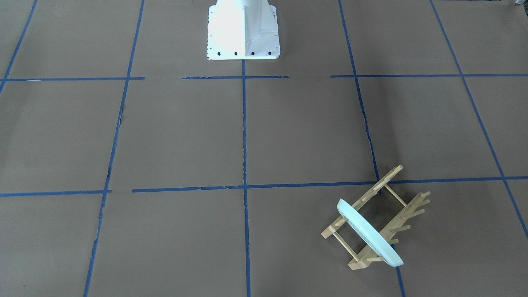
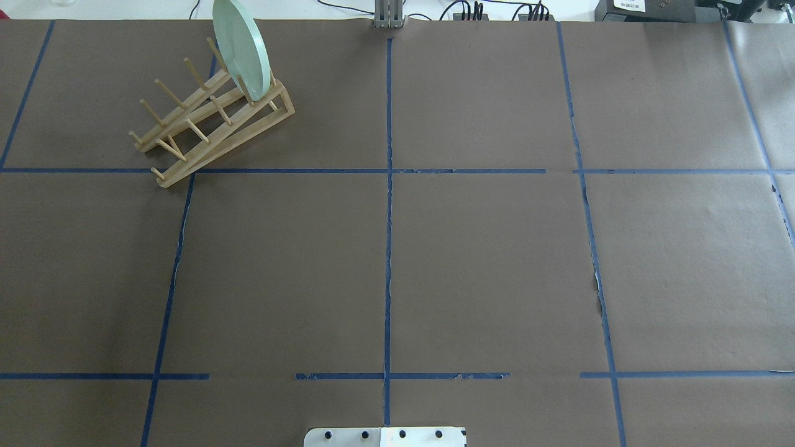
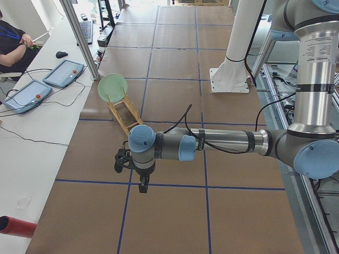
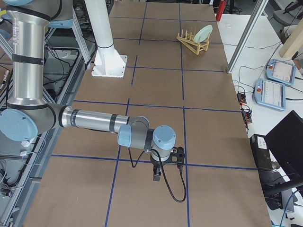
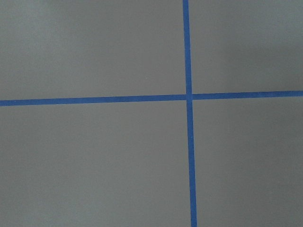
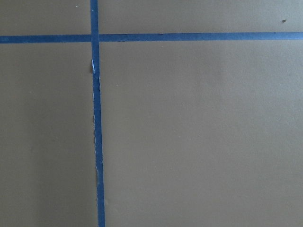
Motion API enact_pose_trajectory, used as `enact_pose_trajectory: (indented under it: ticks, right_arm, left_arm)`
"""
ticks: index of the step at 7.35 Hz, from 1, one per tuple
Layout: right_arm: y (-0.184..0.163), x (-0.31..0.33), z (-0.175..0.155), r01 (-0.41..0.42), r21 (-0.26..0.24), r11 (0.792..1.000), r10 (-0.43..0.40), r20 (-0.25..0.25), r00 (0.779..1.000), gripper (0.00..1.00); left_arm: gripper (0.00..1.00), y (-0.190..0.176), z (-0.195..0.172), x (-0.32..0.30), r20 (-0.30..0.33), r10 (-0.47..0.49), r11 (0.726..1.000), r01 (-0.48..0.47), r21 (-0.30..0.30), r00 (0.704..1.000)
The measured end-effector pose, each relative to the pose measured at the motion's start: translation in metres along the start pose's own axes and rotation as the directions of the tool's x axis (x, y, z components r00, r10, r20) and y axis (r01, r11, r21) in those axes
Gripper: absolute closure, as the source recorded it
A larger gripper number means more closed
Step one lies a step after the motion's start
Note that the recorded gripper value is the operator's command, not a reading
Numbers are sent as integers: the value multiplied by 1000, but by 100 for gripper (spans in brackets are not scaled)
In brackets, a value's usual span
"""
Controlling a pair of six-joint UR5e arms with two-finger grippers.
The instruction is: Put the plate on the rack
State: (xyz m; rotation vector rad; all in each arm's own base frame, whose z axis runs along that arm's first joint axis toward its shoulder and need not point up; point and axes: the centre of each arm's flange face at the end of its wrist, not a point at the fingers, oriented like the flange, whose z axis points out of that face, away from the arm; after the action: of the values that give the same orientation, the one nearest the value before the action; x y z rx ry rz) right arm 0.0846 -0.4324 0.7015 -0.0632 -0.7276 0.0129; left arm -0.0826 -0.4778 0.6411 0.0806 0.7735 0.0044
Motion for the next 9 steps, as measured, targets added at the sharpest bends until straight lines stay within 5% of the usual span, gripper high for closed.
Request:
enact_pose_trajectory:
  ticks: [9]
  right_arm:
    - [0, 0, 0, 0, 0, 1000, 0, 0, 1000, 0]
  left_arm:
    - [0, -5, -4, 5, -10, 10, 1000, -10, 10, 1000]
